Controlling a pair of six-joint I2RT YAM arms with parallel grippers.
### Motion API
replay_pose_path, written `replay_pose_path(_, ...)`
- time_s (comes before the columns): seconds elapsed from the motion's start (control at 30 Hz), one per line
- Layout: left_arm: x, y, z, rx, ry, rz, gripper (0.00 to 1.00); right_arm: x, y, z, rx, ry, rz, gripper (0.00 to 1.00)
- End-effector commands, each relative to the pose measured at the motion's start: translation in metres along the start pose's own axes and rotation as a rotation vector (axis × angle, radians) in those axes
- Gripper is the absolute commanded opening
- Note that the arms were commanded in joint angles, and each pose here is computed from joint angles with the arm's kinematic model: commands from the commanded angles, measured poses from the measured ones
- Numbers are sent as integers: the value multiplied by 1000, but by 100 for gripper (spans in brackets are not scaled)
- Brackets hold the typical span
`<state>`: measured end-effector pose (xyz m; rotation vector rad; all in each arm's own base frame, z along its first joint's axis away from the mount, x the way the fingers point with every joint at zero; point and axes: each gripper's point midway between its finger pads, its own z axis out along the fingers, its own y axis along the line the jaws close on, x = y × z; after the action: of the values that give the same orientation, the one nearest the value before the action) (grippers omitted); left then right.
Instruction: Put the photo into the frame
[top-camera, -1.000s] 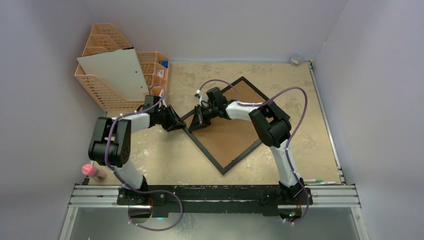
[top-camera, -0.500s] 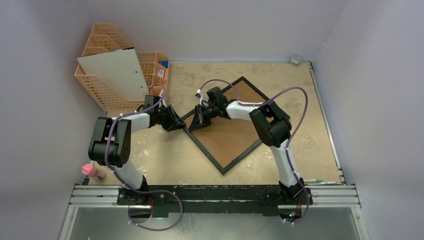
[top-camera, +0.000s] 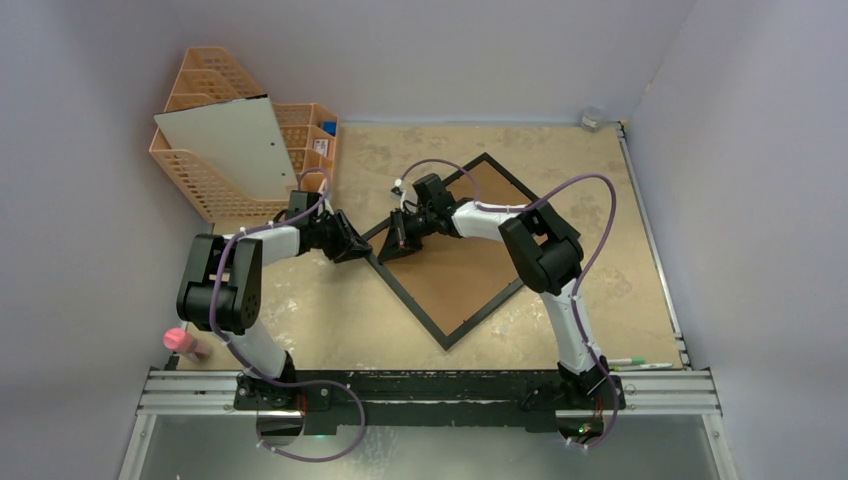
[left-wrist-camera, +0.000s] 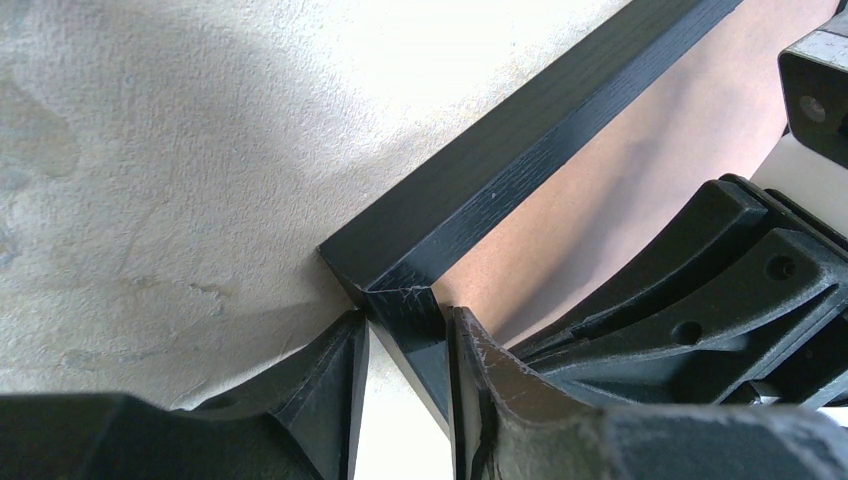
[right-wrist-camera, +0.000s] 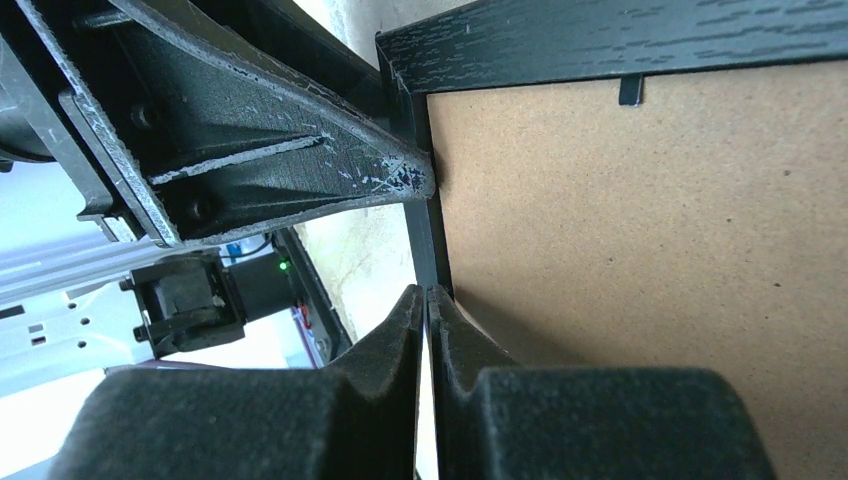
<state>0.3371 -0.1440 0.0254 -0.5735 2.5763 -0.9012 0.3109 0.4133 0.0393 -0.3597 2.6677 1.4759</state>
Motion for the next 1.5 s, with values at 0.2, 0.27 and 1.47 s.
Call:
replay_pose_path(0.2, 21, 33, 4, -116, 59, -6, 34, 8, -118, -9, 420, -69, 89, 15)
replay_pose_path(0.27, 21, 33, 4, -116, 60, -6, 34, 9, -121, -10, 433, -68, 88, 16)
replay_pose_path(1.47, 25, -17, -9, 79, 95, 64, 68, 53, 32, -66, -89, -79, -269, 27)
